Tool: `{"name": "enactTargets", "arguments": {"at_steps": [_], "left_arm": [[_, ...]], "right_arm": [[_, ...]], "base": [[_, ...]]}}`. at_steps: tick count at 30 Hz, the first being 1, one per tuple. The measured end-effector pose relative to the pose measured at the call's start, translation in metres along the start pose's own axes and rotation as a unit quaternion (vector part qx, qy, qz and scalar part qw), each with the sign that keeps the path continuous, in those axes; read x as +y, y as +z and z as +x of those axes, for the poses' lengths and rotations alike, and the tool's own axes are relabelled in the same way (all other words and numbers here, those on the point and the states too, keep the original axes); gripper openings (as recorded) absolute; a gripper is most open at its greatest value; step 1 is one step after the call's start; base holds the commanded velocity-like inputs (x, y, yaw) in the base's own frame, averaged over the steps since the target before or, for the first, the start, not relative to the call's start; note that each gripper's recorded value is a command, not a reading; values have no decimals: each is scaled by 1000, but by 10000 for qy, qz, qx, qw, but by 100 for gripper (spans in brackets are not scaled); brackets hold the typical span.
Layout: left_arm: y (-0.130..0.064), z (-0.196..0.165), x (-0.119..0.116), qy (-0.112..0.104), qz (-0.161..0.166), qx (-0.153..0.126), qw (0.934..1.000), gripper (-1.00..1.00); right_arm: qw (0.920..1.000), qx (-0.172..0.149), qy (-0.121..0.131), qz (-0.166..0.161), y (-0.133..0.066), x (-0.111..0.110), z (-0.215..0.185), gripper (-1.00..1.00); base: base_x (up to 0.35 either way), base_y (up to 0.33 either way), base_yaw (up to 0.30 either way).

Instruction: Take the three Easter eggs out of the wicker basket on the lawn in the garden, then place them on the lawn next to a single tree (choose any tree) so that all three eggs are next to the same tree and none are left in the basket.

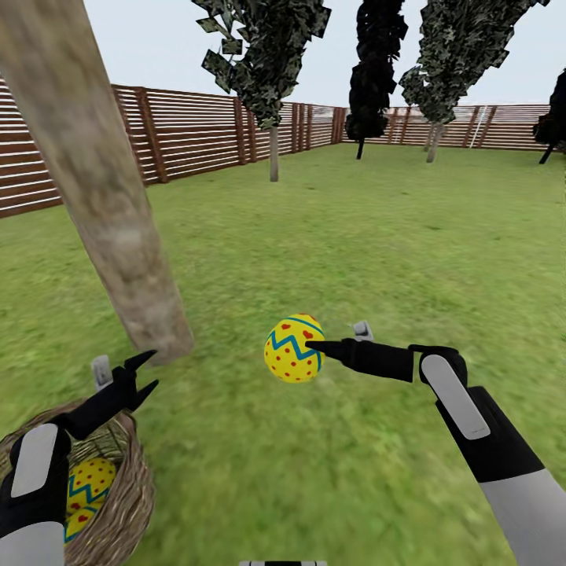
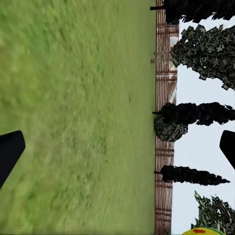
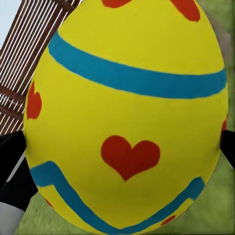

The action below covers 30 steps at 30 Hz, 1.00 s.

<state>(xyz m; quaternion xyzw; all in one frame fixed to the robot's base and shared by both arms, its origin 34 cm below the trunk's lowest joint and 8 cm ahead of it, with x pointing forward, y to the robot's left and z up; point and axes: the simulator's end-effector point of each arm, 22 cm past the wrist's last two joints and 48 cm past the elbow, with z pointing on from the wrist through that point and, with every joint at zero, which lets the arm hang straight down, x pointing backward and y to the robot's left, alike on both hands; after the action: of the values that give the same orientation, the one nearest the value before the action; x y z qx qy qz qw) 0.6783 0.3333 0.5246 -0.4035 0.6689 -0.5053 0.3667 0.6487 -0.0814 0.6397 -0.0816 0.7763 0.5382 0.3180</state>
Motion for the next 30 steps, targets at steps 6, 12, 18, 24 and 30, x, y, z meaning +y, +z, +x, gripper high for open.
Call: {"name": "enactTargets", "arguments": {"at_steps": [6,12,18,24,30], "left_arm": [[0,0,0,0,-3,-2,10000,100],[0,0,2,-2,-17,-5,10000,100],[1,0,4,-14,-36,-2,10000,100],[2,1,6,-26,-50,6,10000,100],[6,9,7,-101,-23,30,9999,100]], "right_arm": [[10000,10,-14,39,1,-1,1,-100],[9997,14,-8,254,1,-12,1,-100],[9811,102,-217,1919,-7,-82,6,-100],[9540,144,-346,2976,-13,-119,10,-100],[9446,327,-512,3225,-10,-126,21,-100]], "base": [[0,-247,136],[0,-178,290],[0,-110,289],[0,-271,257],[0,-45,110]]}}
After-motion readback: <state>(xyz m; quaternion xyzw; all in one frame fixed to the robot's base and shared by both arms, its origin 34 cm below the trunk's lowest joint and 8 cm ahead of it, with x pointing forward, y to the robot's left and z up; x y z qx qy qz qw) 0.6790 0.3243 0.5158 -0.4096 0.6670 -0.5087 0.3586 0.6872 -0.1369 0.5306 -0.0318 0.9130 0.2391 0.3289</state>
